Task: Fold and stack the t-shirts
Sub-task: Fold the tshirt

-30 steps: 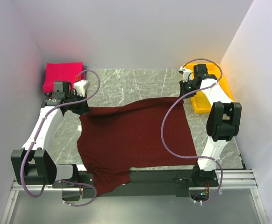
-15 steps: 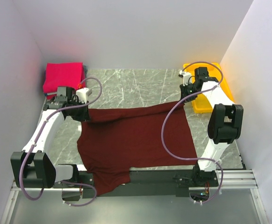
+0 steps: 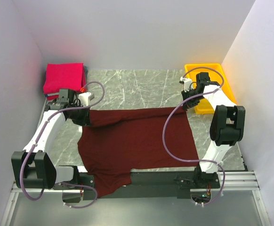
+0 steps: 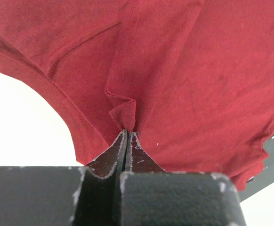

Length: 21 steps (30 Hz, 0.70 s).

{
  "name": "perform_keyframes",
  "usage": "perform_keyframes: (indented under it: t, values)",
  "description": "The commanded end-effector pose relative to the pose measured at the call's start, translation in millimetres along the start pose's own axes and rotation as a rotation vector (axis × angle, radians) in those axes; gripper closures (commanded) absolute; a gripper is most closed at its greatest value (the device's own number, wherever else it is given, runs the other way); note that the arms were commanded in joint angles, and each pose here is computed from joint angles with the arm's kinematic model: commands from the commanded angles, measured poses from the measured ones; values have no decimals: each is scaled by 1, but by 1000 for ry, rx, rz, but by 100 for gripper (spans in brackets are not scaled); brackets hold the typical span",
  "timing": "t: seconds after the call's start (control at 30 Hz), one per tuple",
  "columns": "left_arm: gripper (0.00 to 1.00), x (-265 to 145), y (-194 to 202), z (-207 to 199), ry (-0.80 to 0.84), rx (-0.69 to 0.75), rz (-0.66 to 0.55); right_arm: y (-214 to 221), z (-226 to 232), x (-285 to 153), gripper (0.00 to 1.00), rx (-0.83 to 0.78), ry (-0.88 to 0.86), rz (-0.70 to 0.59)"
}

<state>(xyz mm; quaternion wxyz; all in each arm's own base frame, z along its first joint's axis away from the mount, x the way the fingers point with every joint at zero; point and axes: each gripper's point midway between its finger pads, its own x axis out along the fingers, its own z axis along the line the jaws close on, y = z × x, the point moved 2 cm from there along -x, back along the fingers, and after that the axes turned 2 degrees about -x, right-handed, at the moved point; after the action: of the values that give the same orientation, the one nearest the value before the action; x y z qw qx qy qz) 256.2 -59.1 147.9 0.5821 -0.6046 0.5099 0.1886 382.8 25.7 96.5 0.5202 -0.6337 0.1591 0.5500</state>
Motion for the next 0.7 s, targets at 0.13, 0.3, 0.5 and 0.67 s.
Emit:
perform_keyframes:
  t: [0.13, 0.3, 0.5, 0.67]
  values:
    - [100, -8, 2, -7, 35, 73, 25, -6, -6, -21, 100, -52, 44, -41]
    - [100, -1, 5, -8, 43, 89, 54, 2, -3, -16, 100, -66, 20, -17]
    - [96, 0, 20, -14, 114, 211, 137, 25, 7, -18, 88, -131, -28, 60]
    - [72, -9, 46, -15, 153, 346, 253, 52, 12, -30, 65, -235, -9, 129]
